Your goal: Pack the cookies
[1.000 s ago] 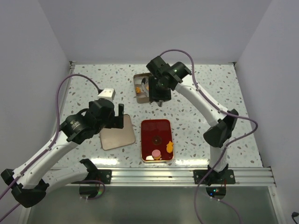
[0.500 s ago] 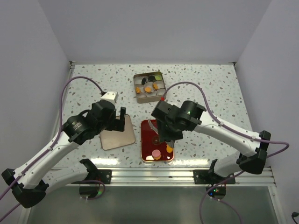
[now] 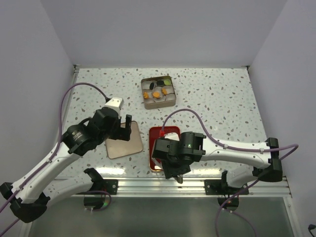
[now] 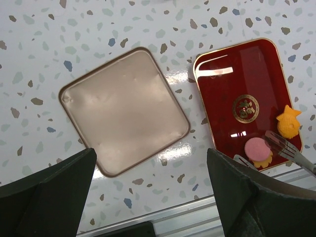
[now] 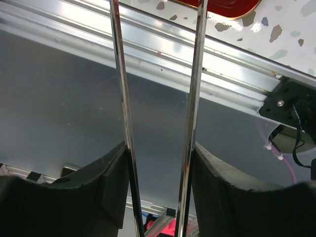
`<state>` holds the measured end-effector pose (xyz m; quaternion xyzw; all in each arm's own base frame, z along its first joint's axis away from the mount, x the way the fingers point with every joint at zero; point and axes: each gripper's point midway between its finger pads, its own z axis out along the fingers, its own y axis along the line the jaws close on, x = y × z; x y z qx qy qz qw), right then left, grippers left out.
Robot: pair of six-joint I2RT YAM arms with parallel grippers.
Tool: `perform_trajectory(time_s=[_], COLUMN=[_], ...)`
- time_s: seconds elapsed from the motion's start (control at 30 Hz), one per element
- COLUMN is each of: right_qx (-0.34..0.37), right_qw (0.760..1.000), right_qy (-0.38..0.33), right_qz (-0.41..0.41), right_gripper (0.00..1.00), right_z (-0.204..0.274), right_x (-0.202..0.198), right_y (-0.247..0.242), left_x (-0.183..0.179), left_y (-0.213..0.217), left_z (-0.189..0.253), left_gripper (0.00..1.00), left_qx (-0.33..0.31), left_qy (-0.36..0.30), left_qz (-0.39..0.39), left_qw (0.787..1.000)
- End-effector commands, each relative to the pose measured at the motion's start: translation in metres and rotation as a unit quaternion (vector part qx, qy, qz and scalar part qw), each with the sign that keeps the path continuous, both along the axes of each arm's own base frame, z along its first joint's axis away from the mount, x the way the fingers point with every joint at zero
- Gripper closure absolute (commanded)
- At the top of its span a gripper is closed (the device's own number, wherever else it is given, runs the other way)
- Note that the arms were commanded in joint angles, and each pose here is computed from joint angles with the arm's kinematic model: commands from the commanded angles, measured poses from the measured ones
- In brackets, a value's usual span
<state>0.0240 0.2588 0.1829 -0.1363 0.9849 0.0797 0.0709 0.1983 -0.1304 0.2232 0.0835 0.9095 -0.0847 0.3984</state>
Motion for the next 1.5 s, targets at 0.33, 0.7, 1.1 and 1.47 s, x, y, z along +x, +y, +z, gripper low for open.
perform_trajectory(time_s=[0.33,0.7,1.1,1.47], right_qx=[-0.048,-0.068,-0.075,-0.098], right_qw=[0.998,0.997,0.997,0.994], right_qy=[-0.007,0.003,0.004,0.006], right_qz=[-0.042,-0.039,-0.035,-0.038], right_gripper=[0.50,0.50,0.50,0.51], right_z=[-0.010,-0.023,-0.023,-0.031], right_x=[-0.006,-0.009,-0.009,-0.010], right_y=[-0.016,-0.019,-0.020,-0.026], left_x=[-0.010,-0.009,-0.008,-0.005], left_y=[0.009,0.007,0.006,0.003], left_z=[0.004,0.002,0.000,-0.001], left_gripper=[0.00,0.00,0.00,0.00], left_qx=[-0.008,-0.009,-0.005,-0.004], left_qy=[-0.007,-0.004,-0.003,-0.004], left_qz=[0.001,0.000,-0.002,-0.003], left_qw=[1.000,1.000,1.000,1.000])
